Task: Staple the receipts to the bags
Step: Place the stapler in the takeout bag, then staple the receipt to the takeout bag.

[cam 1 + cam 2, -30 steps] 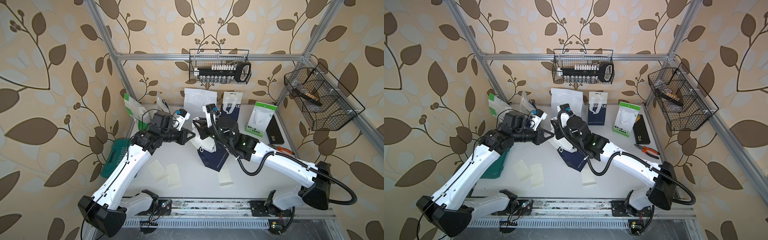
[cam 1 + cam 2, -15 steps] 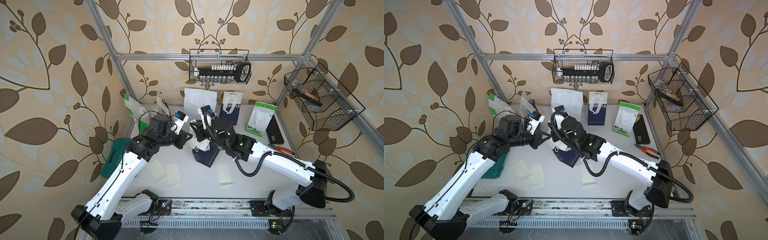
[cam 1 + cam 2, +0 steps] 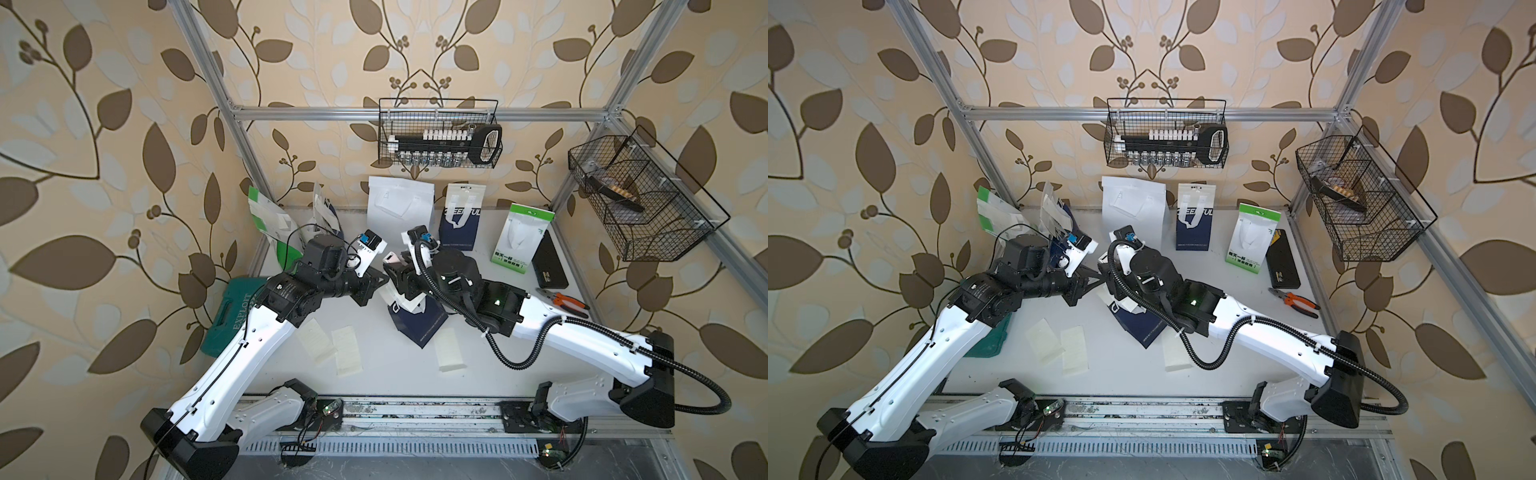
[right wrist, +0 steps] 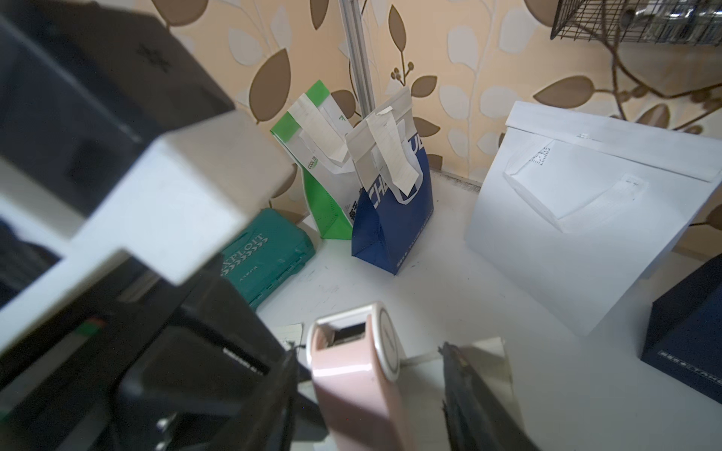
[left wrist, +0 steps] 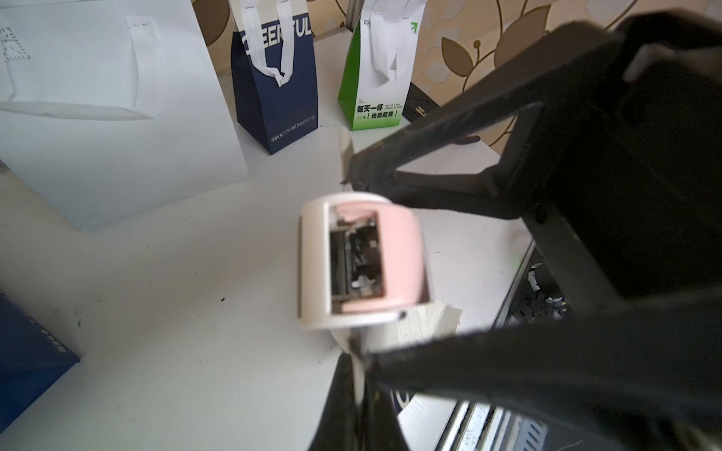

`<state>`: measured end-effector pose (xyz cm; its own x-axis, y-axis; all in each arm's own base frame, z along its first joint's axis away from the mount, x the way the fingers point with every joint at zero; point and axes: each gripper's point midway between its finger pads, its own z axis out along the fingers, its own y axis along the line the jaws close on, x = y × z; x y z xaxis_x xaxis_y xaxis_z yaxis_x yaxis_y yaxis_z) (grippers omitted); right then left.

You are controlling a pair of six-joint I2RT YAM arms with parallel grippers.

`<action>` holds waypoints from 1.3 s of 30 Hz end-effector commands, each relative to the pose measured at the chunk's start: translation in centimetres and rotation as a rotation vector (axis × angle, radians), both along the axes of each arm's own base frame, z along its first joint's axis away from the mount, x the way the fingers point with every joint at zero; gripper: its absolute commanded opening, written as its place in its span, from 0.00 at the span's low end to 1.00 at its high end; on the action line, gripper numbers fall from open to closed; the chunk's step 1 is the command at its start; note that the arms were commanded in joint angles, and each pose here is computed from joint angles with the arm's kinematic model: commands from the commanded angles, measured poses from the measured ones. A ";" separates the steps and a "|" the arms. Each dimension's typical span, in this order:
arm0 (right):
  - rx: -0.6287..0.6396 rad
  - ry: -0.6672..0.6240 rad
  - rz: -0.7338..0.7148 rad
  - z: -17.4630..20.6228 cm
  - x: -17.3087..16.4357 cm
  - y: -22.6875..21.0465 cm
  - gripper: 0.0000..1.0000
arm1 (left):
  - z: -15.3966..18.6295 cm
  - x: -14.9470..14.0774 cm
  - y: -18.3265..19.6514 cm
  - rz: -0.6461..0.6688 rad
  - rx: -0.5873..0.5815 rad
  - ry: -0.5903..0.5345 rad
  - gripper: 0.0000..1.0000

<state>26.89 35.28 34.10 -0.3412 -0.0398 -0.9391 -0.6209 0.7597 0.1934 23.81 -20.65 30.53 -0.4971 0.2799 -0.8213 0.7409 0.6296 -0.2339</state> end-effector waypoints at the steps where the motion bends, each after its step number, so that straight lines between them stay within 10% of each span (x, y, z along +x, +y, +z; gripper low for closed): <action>1: 0.016 -0.016 0.077 1.4 -2.3 -1.4 0.69 | 4.1 -0.9 -0.8 -0.095 -0.054 -0.147 0.00; 14: 0.133 0.163 0.555 2.8 -6.7 -5.3 0.94 | 4.6 -7.1 -3.9 -0.479 -0.102 -0.052 0.00; 39: 0.009 0.171 0.775 0.9 -8.6 -4.2 1.00 | 4.4 -7.9 -4.6 -0.483 -0.071 -0.047 0.00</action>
